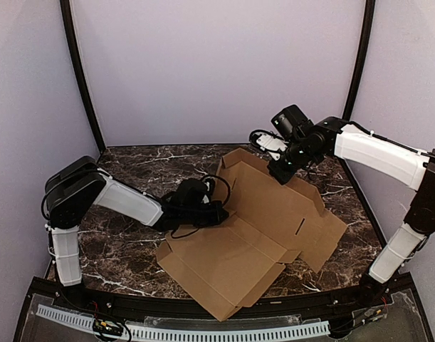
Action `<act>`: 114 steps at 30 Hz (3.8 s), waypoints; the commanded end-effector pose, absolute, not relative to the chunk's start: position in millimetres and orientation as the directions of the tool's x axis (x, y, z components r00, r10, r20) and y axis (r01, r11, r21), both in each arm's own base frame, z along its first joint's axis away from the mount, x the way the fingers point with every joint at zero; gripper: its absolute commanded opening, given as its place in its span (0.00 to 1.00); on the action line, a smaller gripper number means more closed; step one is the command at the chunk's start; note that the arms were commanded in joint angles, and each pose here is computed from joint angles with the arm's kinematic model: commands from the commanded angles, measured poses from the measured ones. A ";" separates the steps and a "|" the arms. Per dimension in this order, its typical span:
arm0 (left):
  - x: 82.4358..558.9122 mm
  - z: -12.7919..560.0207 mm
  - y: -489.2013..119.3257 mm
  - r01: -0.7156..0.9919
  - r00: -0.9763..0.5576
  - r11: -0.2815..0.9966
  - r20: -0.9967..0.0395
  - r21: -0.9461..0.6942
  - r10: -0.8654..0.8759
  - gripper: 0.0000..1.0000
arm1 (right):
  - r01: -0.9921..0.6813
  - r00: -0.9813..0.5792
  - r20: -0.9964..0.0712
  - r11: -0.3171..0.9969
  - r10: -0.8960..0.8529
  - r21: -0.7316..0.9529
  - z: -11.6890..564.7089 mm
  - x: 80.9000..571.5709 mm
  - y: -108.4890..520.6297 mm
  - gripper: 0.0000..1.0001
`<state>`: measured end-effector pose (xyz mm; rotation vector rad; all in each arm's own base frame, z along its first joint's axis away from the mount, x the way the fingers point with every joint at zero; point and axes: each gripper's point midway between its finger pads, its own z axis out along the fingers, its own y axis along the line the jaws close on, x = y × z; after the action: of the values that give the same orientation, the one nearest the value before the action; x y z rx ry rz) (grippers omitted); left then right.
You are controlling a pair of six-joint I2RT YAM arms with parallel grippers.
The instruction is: Fold the paper box
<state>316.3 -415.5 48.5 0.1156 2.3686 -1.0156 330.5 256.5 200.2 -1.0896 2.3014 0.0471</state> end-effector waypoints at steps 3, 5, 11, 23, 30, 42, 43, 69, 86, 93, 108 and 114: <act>311.2 117.5 -389.4 0.363 -0.769 0.750 -0.632 -0.553 -0.094 0.01 | -0.734 -0.439 -0.531 0.630 -0.725 -0.253 210.5 330.0 254.7 0.00; 311.4 134.7 -376.7 0.366 -0.743 0.768 -0.662 -0.525 -0.098 0.01 | -0.743 -0.412 -0.527 0.609 -0.743 -0.277 210.9 330.6 254.1 0.00; 306.0 189.2 -336.6 0.390 -0.666 0.798 -0.739 -0.459 -0.099 0.04 | -0.781 -0.286 -0.520 0.510 -0.805 -0.361 210.5 329.0 257.9 0.00; 309.4 227.9 -257.7 0.372 -0.563 0.909 -0.824 -0.187 0.060 0.05 | -0.769 -0.023 -0.419 0.284 -0.908 -0.573 204.2 319.8 280.5 0.00; 297.7 203.4 -240.0 0.432 -0.595 0.870 -0.800 -0.238 0.076 0.05 | -0.678 0.170 -0.289 0.101 -0.942 -0.728 200.5 311.2 293.5 0.00; 254.9 142.1 -264.9 0.568 -0.716 0.677 -0.687 -0.469 0.125 0.13 | -0.418 0.419 -0.145 -0.048 -0.896 -0.907 219.9 306.4 328.6 0.00; 252.1 139.3 -268.3 0.576 -0.721 0.656 -0.681 -0.487 0.128 0.16 | -0.414 0.428 -0.144 -0.052 -0.892 -0.909 218.9 306.0 330.0 0.00; 239.6 157.3 -258.2 0.590 -0.717 0.647 -0.682 -0.483 0.144 0.50 | -0.414 0.482 -0.142 -0.081 -0.865 -0.907 196.3 295.8 334.8 0.00; 306.5 167.6 -204.3 0.325 -0.657 0.912 -0.753 -0.252 0.026 0.02 | -0.406 0.492 -0.185 -0.036 -0.851 -0.913 201.4 286.7 335.4 0.00; 332.0 151.7 -240.8 0.401 -0.674 0.838 -0.739 -0.370 -0.003 0.01 | -0.400 0.510 -0.190 -0.036 -0.839 -0.916 198.8 275.1 339.2 0.00; 307.5 130.1 -297.1 0.534 -0.777 0.555 -0.629 -0.638 0.024 0.01 | -0.363 0.481 -0.148 -0.043 -0.864 -0.931 181.3 276.3 344.2 0.00; 296.0 127.0 -294.4 0.510 -0.805 0.545 -0.592 -0.665 0.032 0.01 | -0.328 0.441 -0.129 -0.025 -0.888 -0.944 181.0 285.9 343.6 0.00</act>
<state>310.7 -294.2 124.5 0.4239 2.2482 -1.1398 284.1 344.4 194.2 -1.5854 1.0789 -0.5827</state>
